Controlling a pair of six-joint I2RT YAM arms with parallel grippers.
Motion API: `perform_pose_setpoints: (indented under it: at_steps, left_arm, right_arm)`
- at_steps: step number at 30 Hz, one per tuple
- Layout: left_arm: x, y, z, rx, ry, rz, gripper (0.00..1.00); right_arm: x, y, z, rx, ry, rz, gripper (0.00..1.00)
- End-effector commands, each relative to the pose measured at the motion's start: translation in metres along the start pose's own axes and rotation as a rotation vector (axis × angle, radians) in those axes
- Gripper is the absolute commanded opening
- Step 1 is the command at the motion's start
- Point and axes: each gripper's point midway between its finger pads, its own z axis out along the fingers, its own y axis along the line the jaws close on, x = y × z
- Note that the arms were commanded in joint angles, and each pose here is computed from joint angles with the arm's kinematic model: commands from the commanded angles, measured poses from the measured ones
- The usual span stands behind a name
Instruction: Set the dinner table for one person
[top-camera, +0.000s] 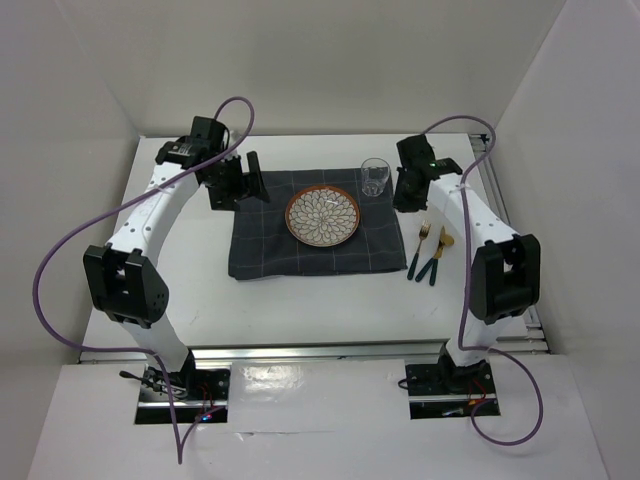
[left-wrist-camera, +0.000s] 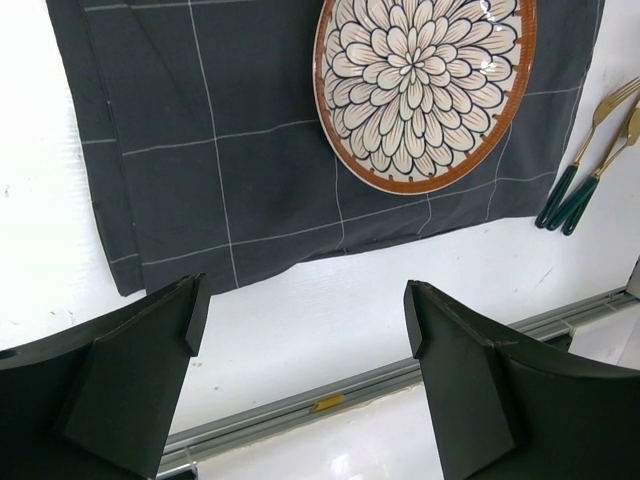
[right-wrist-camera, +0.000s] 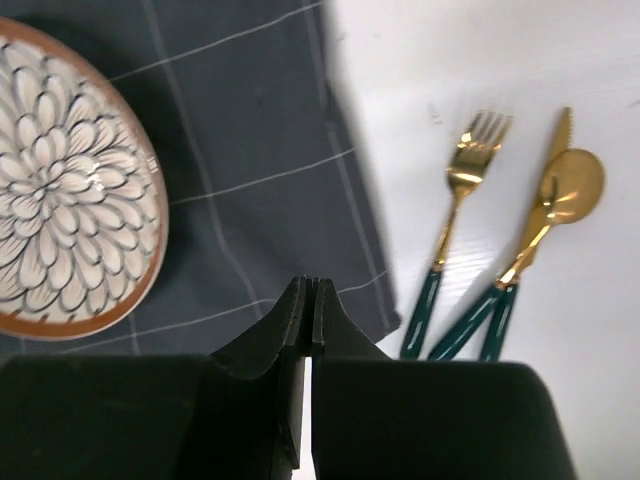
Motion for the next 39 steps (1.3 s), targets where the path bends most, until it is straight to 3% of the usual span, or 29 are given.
perform_pose_setpoints:
  at_steps: [1, 3, 10, 23, 27, 28, 32, 36, 39]
  left_arm:
    - [-0.010, -0.010, -0.018, 0.021, -0.050, 0.037, 0.97]
    - [-0.010, -0.012, -0.021, 0.025, -0.058, 0.039, 0.97]
    - [-0.005, -0.007, -0.014, 0.012, -0.029, 0.031, 0.97]
    - [-0.006, -0.006, -0.010, 0.007, -0.022, 0.028, 0.97]
    - [-0.006, -0.005, -0.006, 0.004, -0.014, 0.026, 0.97]
    - [-0.006, -0.005, -0.006, 0.004, -0.014, 0.026, 0.97]
    - [-0.011, -0.009, -0.013, 0.012, -0.033, 0.032, 0.97]
    - [-0.014, -0.013, -0.019, 0.016, -0.041, 0.034, 0.97]
    - [-0.023, -0.012, -0.032, -0.011, -0.096, 0.022, 0.97]
  right_arm:
    - [0.013, 0.003, -0.004, 0.028, 0.060, -0.023, 0.01]
    - [0.021, -0.016, 0.003, 0.068, 0.093, 0.032, 0.04]
    - [0.082, -0.052, 0.037, 0.024, 0.256, 0.085, 0.40]
    - [0.131, -0.061, 0.078, 0.063, 0.382, 0.074, 0.41]
    - [0.137, -0.062, 0.083, 0.067, 0.387, 0.082, 0.30]
    - [0.135, -0.061, 0.084, 0.065, 0.379, 0.092, 0.19]
    - [0.108, -0.062, 0.059, 0.110, 0.276, 0.073, 0.00]
    - [0.060, -0.036, 0.016, 0.088, 0.137, 0.019, 0.00]
    - [0.017, 0.030, -0.023, -0.056, 0.019, -0.049, 0.00]
